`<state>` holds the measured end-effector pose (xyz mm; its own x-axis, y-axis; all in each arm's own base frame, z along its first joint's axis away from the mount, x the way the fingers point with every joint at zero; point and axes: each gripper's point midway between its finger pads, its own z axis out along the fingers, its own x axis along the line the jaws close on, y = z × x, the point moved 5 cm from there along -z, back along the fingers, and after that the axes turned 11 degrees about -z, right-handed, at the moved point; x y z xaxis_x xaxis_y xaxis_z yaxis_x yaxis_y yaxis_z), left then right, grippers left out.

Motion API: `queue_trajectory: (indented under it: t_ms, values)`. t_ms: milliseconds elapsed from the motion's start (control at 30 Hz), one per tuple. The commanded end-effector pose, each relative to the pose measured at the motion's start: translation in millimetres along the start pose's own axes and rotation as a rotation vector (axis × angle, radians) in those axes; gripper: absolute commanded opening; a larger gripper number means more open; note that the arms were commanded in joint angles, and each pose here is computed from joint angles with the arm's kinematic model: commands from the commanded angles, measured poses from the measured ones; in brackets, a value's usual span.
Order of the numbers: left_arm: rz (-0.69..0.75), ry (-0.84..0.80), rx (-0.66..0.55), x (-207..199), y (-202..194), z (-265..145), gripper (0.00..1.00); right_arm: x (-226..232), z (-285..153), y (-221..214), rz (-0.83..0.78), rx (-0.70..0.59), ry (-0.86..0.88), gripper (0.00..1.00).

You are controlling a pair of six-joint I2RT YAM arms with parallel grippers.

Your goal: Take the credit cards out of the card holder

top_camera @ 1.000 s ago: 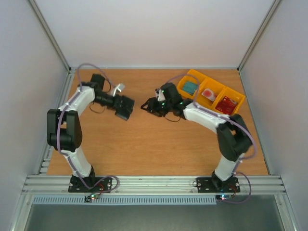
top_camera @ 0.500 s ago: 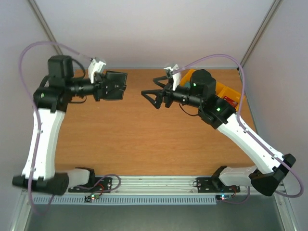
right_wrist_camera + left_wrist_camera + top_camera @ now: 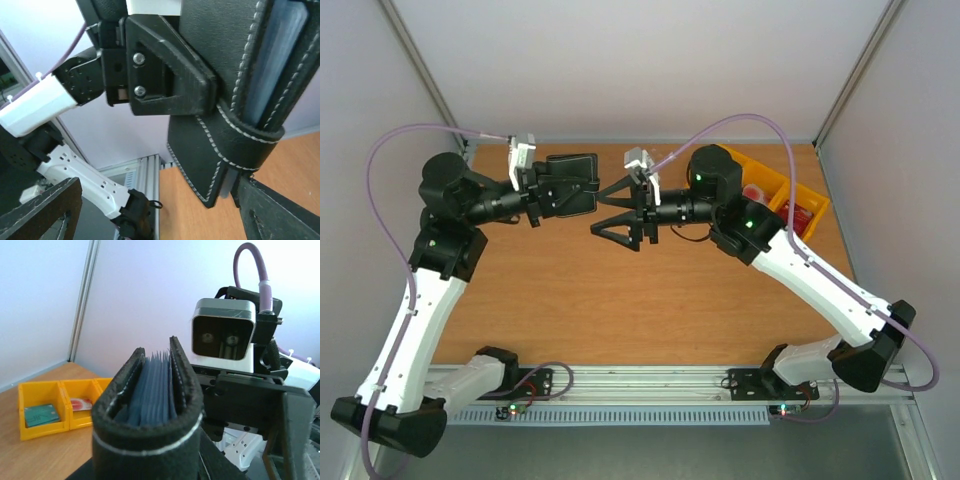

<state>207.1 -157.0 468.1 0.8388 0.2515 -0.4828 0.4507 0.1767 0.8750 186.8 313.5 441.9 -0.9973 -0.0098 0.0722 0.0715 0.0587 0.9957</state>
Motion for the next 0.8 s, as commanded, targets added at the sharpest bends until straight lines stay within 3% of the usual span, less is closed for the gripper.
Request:
queue_trajectory:
  t_ms: [0,133,200,367,533,667,767]
  values:
    - [0.061,-0.128,-0.062,-31.9,9.9,-0.5,0.00,-3.3,16.3,10.0,-0.030,-0.022,0.050,0.78]
    - [0.055,-0.190,-0.051,-44.9,6.9,-1.1,0.00,-4.6,19.6,11.3,-0.043,-0.023,0.069,0.60]
    - [0.062,-0.214,-0.048,-49.4,4.8,-3.1,0.00,-5.5,19.4,10.2,-0.051,-0.018,0.062,0.56]
    - [0.069,-0.261,-0.033,-56.1,-4.2,-5.3,0.00,-17.8,17.3,-0.4,-0.072,0.043,-0.029,0.75]
    - [0.075,-0.274,-0.031,-58.1,-9.4,-7.7,0.00,-18.9,6.2,2.7,-0.088,0.032,-0.023,0.77]
    - [0.073,-0.269,-0.031,-54.6,-12.2,-6.4,0.00,-9.1,3.8,8.0,-0.119,0.040,0.025,0.96]
    - [0.067,-0.246,-0.046,-49.4,-12.4,-4.1,0.00,2.4,12.1,7.0,-0.127,0.047,0.079,0.95]
